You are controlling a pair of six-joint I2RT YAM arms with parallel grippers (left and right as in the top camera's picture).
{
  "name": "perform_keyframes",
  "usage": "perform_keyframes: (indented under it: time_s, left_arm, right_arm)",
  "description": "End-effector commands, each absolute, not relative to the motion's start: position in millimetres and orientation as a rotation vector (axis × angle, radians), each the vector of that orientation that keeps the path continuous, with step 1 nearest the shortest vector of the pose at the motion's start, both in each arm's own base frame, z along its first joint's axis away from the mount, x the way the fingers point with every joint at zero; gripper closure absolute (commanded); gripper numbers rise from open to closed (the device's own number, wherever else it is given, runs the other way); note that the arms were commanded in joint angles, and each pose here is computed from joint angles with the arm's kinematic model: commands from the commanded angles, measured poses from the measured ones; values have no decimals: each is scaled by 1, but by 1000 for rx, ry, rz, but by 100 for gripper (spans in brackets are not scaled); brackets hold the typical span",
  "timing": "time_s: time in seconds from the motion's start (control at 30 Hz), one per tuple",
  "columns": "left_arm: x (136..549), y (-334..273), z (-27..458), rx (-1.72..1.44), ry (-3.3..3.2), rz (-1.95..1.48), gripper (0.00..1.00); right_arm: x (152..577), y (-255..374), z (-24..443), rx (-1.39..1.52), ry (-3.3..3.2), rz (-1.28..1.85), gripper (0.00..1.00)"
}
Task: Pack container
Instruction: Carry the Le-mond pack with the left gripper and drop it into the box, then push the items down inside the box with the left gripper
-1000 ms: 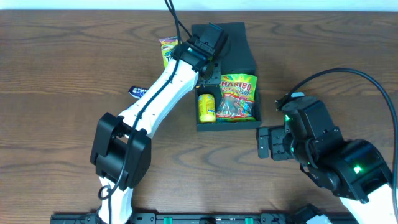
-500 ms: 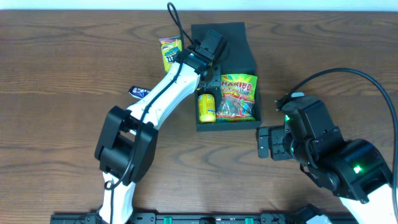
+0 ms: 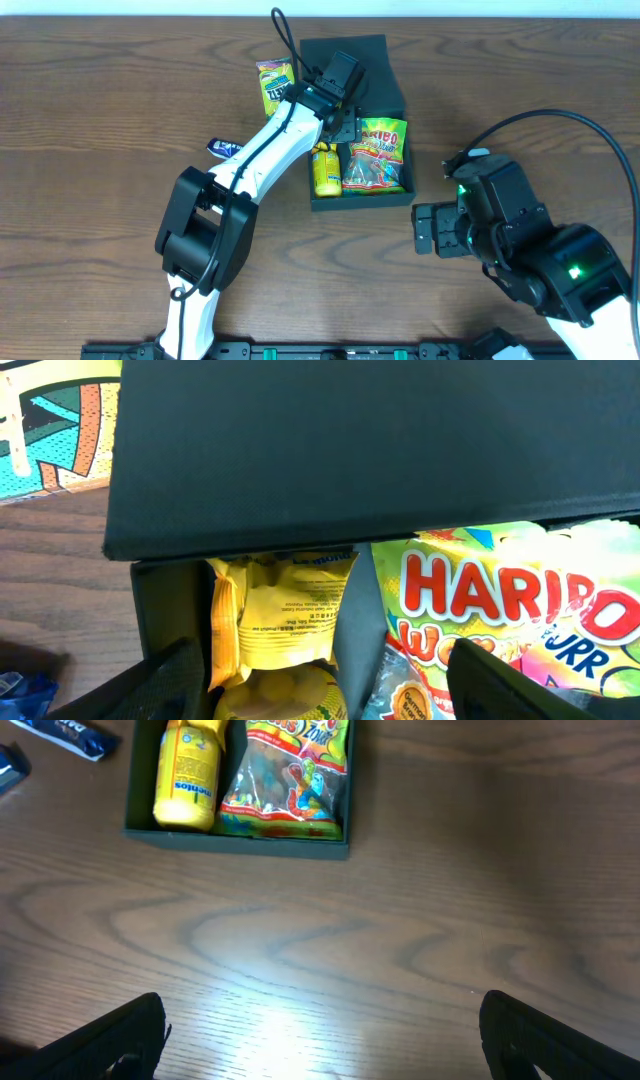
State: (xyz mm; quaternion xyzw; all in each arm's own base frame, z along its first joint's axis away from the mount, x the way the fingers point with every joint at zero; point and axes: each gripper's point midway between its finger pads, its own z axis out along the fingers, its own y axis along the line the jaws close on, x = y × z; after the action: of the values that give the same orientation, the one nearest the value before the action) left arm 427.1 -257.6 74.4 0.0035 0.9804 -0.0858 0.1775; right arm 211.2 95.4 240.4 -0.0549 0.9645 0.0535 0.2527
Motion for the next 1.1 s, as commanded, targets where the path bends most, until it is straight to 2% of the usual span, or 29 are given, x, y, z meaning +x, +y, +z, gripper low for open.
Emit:
perform_keyframes:
  time_s: [0.0, 0.07, 0.1, 0.2, 0.23, 0.27, 0.3, 0.63, 1.07]
  left_arm:
    - [433, -251, 88, -14, 2744, -228, 22]
    - [434, -252, 103, -11, 2716, -248, 30]
    - [434, -252, 109, -10, 2708, -254, 42]
    - [428, -253, 116, 0, 2714, -277, 68]
    - [425, -256, 116, 10, 2727, -303, 83]
    - [420, -262, 115, 23, 2744, -347, 92]
    - [416, -268, 115, 37, 2761, -400, 94]
    - [390, -318, 99, 210, 2807, -614, 94]
    - [388, -330, 24, 229, 2908, -557, 94]
  right_arm:
    - [212, 93, 243, -153, 2611, 136, 1]
    - [212, 93, 243, -153, 2611, 136, 1]
    - [212, 93, 243, -153, 2611, 136, 1]
    - [212, 93, 243, -153, 2611, 136, 1]
    - [212, 93, 243, -153, 2611, 136, 1]
    - [212, 93, 243, -153, 2611, 136, 1]
    - [212, 93, 243, -153, 2611, 136, 1]
    - [212, 93, 243, -153, 2611, 136, 1]
    - [212, 93, 243, -153, 2611, 136, 1]
